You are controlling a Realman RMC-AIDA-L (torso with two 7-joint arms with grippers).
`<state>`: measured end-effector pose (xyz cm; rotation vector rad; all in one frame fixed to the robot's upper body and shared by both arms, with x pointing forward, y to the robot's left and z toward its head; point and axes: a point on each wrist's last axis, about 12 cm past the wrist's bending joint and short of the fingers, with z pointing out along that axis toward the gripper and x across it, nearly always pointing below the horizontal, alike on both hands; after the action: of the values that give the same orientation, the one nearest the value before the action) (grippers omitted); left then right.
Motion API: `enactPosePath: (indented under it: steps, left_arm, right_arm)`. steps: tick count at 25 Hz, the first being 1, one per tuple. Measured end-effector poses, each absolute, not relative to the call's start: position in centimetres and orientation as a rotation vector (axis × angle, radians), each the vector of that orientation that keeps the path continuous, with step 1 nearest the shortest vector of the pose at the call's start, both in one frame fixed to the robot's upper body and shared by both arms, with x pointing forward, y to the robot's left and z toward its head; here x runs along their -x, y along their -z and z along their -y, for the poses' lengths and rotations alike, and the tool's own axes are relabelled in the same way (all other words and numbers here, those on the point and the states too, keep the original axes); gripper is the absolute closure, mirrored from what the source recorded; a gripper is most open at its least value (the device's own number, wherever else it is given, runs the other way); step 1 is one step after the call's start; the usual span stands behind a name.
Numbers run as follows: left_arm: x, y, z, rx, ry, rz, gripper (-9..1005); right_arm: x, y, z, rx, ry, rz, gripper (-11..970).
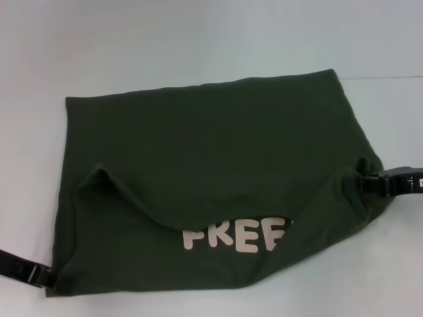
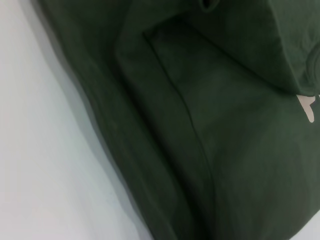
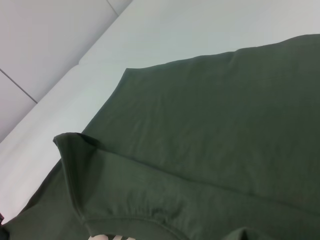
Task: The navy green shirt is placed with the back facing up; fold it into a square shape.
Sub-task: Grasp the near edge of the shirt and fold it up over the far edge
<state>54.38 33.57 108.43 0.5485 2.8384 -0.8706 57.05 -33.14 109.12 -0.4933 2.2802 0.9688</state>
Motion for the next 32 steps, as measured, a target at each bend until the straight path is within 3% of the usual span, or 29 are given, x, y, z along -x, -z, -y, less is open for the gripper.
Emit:
enactPosePath:
  steps: [6, 19, 32]
  left_arm:
    - [-54.5, -108.5, -33.4, -0.571, 0.864, -2.84, 943]
    - [-56.1, -111.1, -33.9, -0.662, 0.843, -2.75, 953]
    - [-59.0, -114.4, -35.5, -0.525, 0.818, -2.537, 952]
  right_arm:
    - [-57.0, -109.1, 32.9, 0.504, -0.971, -2.284, 908]
    - [-56.2, -109.4, 34.2, 0.473, -1.009, -2.27, 908]
    - [-55.5, -109.6, 35.8, 0.343, -1.027, -2.207, 908]
